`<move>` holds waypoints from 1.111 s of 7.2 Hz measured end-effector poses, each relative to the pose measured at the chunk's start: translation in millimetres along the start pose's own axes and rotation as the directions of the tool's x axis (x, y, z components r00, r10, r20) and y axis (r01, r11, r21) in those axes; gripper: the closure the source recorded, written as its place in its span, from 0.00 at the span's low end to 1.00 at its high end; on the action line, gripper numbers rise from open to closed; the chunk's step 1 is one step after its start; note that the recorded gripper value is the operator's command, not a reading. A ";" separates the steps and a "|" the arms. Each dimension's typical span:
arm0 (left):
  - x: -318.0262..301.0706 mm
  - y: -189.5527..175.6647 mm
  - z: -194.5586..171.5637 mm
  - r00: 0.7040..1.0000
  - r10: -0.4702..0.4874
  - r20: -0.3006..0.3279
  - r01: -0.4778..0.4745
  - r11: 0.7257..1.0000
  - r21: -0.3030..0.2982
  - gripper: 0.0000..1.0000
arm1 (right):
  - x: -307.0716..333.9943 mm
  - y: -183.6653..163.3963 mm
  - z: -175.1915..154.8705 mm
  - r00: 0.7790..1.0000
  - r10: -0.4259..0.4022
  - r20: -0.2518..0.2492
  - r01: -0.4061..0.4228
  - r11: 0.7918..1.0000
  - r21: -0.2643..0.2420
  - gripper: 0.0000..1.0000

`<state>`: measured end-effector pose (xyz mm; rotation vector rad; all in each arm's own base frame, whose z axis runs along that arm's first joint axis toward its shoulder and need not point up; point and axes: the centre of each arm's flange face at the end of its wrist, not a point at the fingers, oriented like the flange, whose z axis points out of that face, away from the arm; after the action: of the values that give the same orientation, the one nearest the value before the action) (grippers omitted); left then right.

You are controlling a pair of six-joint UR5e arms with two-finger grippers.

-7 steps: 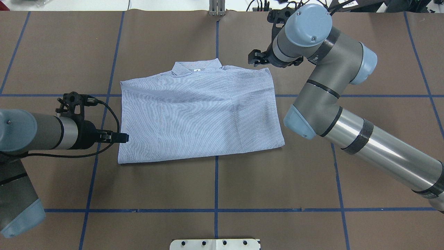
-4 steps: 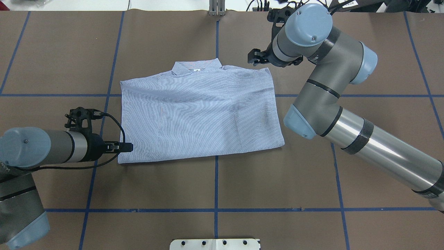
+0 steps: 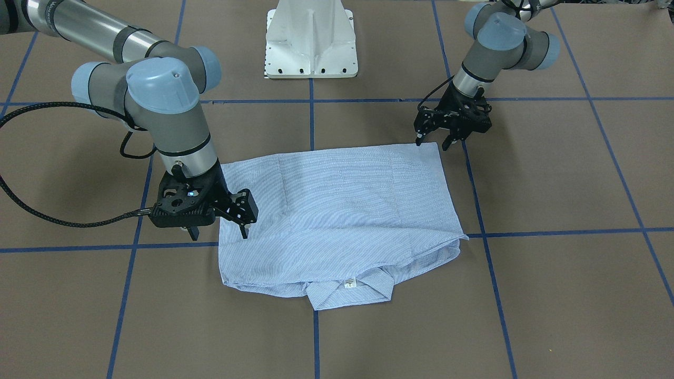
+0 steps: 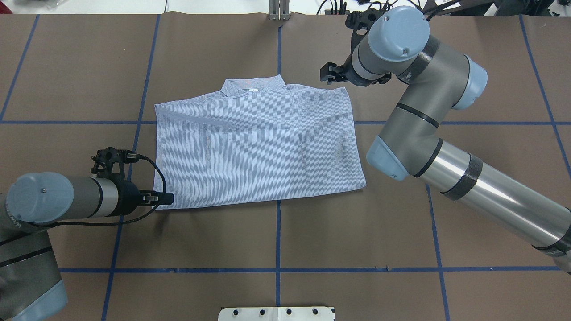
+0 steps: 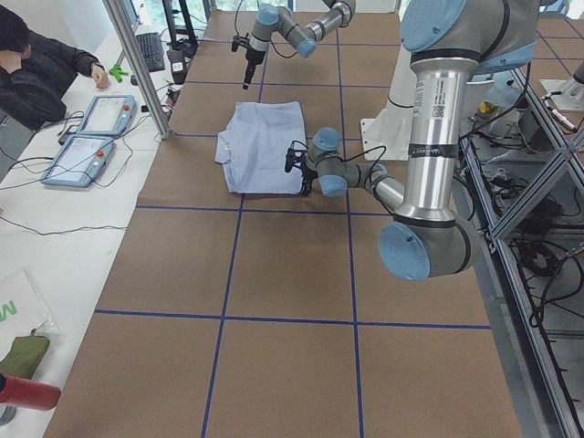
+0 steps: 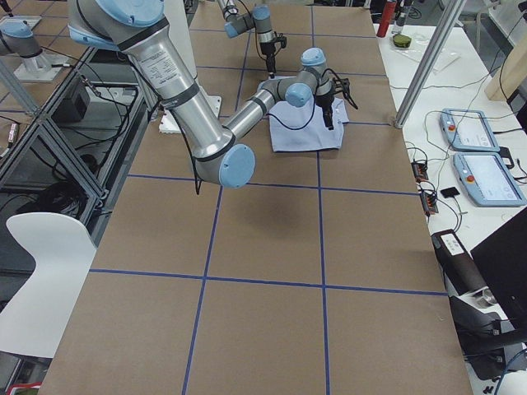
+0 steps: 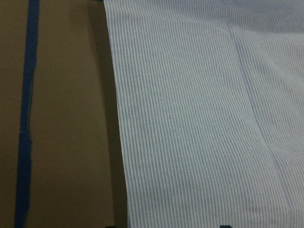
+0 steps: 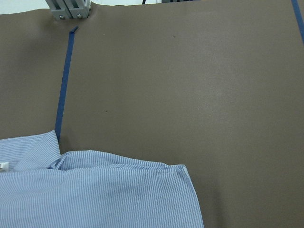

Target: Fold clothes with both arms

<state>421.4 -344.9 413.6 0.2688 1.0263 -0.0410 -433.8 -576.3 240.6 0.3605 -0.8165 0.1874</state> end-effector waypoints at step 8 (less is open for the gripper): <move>0.3 9.1 9.5 1.000 0.007 0.008 -0.007 1.000 -0.020 1.00 | 2.8 3.0 1.1 1.000 0.000 -0.002 0.000 1.000 -0.001 0.00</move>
<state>431.0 -338.3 419.8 0.2540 1.0170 -0.0261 -433.6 -573.8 244.0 0.3596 -0.8146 0.1871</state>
